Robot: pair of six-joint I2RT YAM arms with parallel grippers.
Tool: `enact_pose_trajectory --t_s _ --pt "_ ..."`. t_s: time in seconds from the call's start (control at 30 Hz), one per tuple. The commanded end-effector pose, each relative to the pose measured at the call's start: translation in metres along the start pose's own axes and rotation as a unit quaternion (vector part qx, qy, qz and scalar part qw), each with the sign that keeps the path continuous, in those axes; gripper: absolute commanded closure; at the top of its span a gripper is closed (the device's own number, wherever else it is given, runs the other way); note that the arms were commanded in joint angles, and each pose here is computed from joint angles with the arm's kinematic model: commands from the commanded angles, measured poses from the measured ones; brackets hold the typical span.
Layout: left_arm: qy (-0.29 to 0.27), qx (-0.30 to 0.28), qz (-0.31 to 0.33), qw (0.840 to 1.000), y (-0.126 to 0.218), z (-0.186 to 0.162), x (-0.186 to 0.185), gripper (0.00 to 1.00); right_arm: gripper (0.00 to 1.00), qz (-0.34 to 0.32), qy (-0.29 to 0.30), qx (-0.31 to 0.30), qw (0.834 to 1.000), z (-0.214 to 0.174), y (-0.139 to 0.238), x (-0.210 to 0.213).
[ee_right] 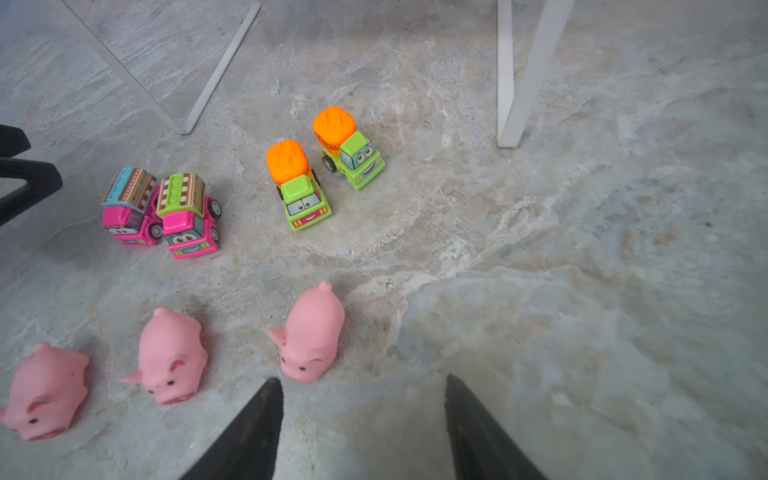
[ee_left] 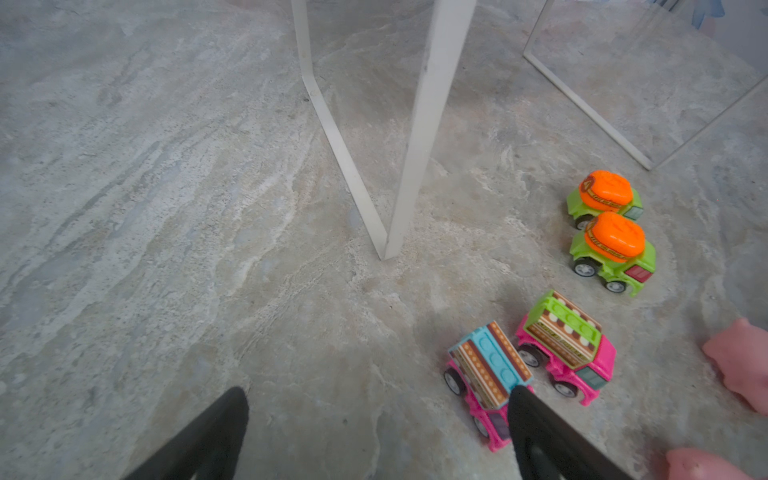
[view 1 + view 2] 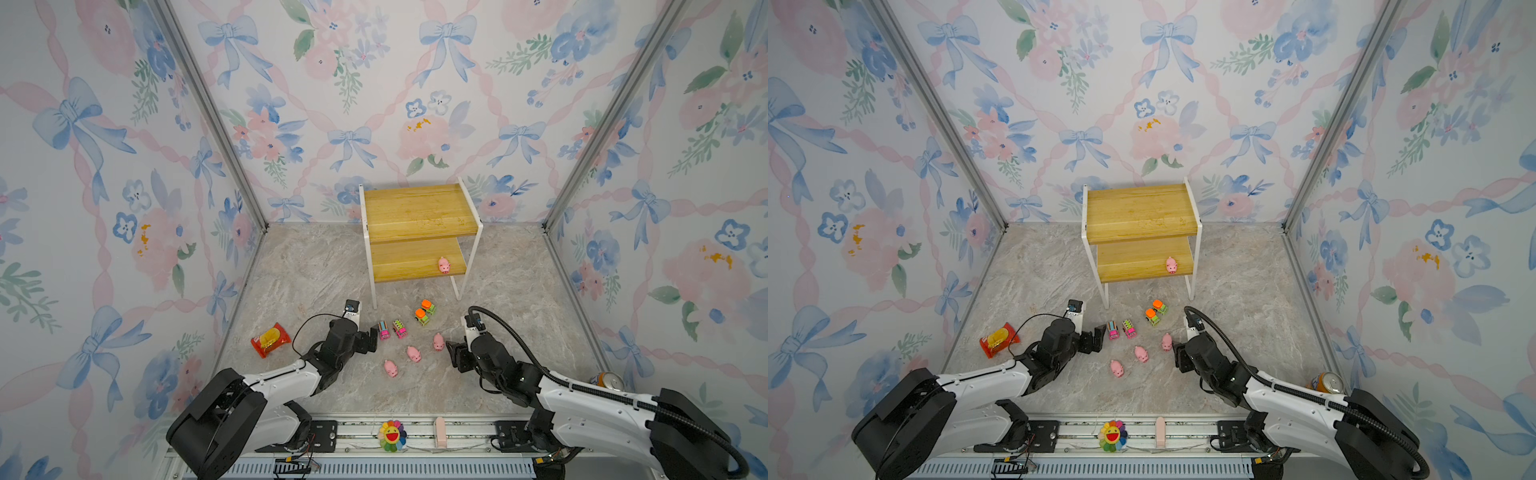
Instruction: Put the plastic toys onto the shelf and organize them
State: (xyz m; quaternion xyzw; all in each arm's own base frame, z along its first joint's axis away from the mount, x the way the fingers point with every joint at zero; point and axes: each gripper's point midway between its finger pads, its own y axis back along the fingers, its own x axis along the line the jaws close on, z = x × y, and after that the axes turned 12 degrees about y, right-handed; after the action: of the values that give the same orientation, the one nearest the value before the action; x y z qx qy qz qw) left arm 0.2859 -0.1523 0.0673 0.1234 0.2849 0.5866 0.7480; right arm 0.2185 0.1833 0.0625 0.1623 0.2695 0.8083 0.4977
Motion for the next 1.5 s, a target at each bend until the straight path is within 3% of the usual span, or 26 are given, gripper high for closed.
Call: enact_pose_trajectory --t_s 0.0,0.37,0.97,1.13,1.3,1.47 --pt "-0.005 0.003 0.003 1.0 -0.001 -0.002 0.0 0.02 0.33 -0.003 -0.019 -0.008 1.0 -0.007 0.001 0.002" --pt "-0.011 0.009 0.001 1.0 -0.003 -0.004 -0.002 0.02 0.29 -0.009 0.023 0.007 1.0 0.001 -0.032 0.035" --pt "-0.013 0.013 0.005 1.0 -0.007 -0.004 -0.002 0.02 0.36 -0.026 0.018 0.023 0.999 -0.016 -0.063 0.019" --pt "-0.014 0.014 0.005 1.0 -0.007 -0.005 -0.002 0.02 0.43 -0.015 0.024 0.027 0.999 -0.024 -0.068 0.022" --pt "-0.014 0.013 0.007 1.0 -0.007 -0.004 -0.001 0.02 0.58 0.005 0.027 0.03 0.999 -0.031 -0.071 0.023" --pt "-0.013 0.014 0.007 1.0 -0.007 -0.005 -0.001 0.02 0.64 0.018 0.027 0.034 0.999 -0.036 -0.07 0.02"
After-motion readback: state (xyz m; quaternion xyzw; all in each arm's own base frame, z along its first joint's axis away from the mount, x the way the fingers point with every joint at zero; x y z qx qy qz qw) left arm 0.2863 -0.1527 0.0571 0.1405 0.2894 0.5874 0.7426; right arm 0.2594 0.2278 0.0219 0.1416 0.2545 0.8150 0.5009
